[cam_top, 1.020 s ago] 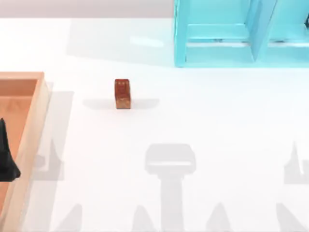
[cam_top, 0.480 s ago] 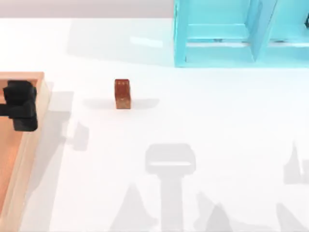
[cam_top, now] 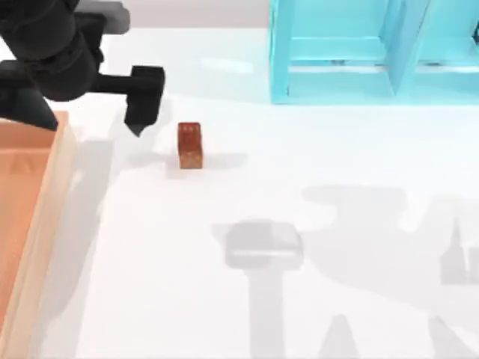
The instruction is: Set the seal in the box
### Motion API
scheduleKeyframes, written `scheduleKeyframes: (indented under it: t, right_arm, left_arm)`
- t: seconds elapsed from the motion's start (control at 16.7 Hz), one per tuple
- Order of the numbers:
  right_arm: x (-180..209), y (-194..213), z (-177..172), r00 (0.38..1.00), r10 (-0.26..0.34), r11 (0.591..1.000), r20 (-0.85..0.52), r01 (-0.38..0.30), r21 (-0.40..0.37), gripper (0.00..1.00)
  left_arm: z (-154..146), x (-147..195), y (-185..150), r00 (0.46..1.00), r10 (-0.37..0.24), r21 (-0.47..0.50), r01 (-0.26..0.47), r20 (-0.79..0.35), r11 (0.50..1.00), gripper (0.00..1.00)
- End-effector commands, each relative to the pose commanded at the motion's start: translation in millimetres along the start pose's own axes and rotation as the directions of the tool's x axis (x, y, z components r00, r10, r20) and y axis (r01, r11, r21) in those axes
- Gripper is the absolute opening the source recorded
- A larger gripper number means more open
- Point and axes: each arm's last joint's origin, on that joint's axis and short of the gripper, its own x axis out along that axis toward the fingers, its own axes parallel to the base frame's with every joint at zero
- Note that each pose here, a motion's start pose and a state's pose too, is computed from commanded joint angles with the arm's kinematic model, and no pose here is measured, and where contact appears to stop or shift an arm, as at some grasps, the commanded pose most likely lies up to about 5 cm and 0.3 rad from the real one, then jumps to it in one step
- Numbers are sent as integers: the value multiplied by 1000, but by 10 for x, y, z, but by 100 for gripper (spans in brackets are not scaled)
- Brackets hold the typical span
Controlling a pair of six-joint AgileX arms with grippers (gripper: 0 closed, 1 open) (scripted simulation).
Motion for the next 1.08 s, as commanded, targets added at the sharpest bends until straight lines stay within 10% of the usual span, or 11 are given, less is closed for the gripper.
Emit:
scheduleKeyframes:
  t: [0.36, 1.08]
  right_arm:
    - [0, 0, 0, 1000, 0, 1000, 0, 0, 0, 100]
    - [0, 0, 0, 1000, 0, 1000, 0, 0, 0, 100]
  left_arm:
    - [838, 703, -452, 960, 76, -12, -83, -271, 997, 100]
    - [1217, 1044, -691, 978, 26, -107, -49, -208, 993, 100]
